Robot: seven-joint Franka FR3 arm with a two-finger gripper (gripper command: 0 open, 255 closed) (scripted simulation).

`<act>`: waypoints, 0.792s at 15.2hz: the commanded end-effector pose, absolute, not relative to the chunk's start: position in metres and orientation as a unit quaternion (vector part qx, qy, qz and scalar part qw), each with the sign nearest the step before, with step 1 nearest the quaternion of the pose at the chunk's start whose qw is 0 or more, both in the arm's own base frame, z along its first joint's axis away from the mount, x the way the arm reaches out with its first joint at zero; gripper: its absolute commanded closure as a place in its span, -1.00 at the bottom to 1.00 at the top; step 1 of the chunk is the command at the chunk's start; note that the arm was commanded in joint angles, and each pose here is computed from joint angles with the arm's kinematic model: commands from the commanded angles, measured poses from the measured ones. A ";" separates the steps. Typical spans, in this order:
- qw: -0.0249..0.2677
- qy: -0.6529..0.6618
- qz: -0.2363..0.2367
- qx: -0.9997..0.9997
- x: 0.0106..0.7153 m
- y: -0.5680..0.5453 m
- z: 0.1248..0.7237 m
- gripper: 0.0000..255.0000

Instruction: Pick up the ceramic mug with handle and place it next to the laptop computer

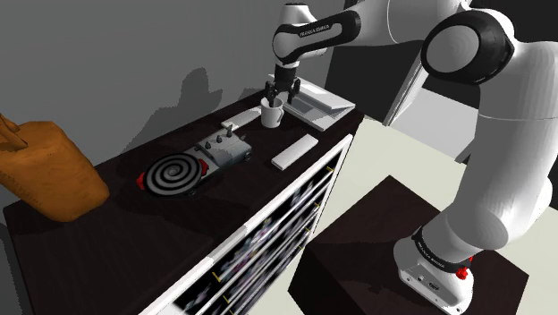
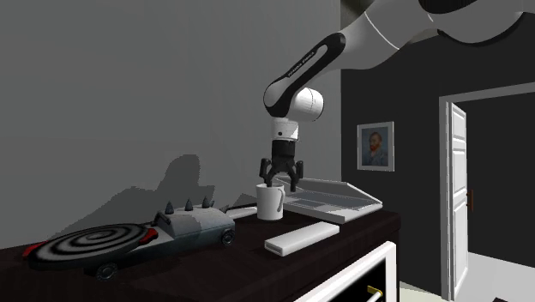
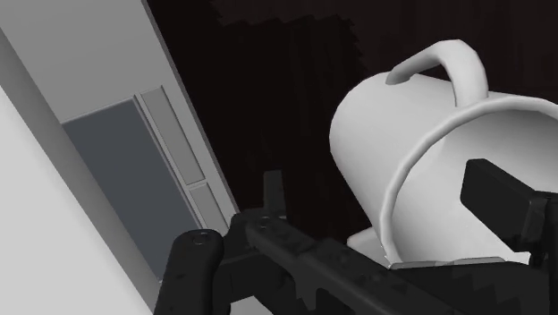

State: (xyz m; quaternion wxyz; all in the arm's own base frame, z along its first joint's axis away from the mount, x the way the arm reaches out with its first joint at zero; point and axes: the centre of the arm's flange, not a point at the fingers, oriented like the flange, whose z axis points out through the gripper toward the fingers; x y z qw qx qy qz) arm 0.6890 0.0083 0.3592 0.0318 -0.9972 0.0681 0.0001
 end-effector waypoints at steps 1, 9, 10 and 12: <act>0.032 0.068 0.000 -0.997 0.689 0.008 0.359 -1.00; 0.032 0.068 0.000 -0.997 0.689 0.005 0.409 -1.00; 0.032 0.068 0.000 -0.997 0.689 0.005 0.409 -1.00; 0.032 0.068 0.000 -0.997 0.689 0.005 0.409 -1.00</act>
